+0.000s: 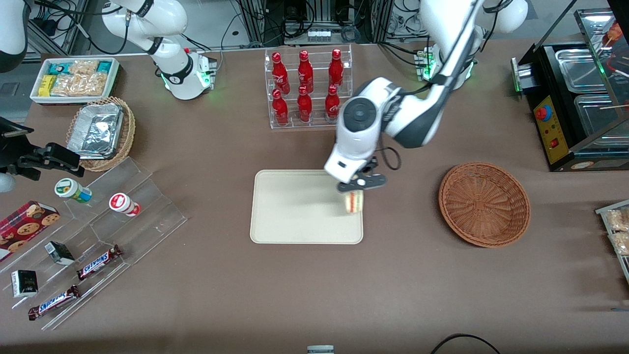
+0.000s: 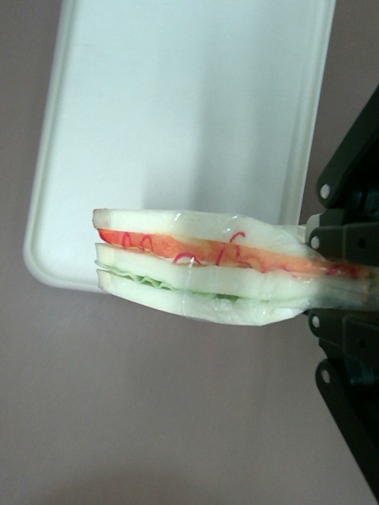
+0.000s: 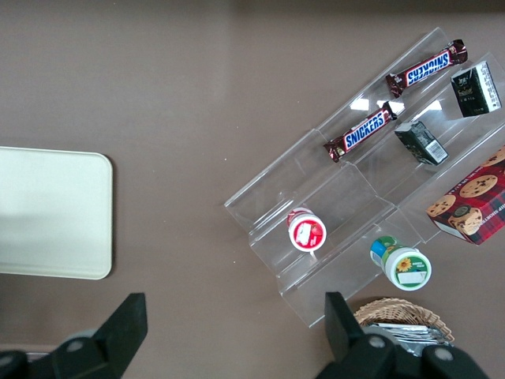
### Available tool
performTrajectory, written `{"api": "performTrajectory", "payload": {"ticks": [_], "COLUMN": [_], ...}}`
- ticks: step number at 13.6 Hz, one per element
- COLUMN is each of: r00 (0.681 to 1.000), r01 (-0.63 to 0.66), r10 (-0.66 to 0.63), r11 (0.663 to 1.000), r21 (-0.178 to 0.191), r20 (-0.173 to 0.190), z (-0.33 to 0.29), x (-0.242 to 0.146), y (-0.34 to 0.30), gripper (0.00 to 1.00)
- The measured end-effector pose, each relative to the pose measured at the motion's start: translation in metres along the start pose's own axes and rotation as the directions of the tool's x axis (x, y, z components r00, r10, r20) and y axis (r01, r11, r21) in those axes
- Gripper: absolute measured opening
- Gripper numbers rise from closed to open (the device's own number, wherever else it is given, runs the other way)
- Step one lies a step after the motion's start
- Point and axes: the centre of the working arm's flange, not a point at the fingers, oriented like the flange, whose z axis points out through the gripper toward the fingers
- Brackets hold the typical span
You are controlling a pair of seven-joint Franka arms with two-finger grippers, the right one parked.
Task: Place sandwich from basket to tray
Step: 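Carry the sandwich with the left gripper over the cream tray, then lower the sandwich onto the tray and open the left gripper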
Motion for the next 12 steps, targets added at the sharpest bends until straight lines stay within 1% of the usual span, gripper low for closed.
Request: {"api": "performTrajectory", "payload": {"ticks": [2, 3, 7, 9, 12], "r00": [0.999, 0.998, 0.999, 0.998, 0.998], "r01": [-0.041, -0.053, -0.052, -0.054, -0.054], "r10": [0.042, 0.054, 0.053, 0.056, 0.056], "r11": [0.998, 0.997, 0.997, 0.996, 0.996], "r21": [0.041, 0.049, 0.058, 0.066, 0.065], "r20": [-0.010, -0.012, -0.011, -0.017, -0.028], "z": [0.031, 0.045, 0.080, 0.085, 0.087], "x": [-0.019, -0.022, -0.013, -0.011, -0.004], "y": [0.023, 0.030, 0.034, 0.033, 0.036], "gripper": [0.19, 0.19, 0.19, 0.19, 0.19]}}
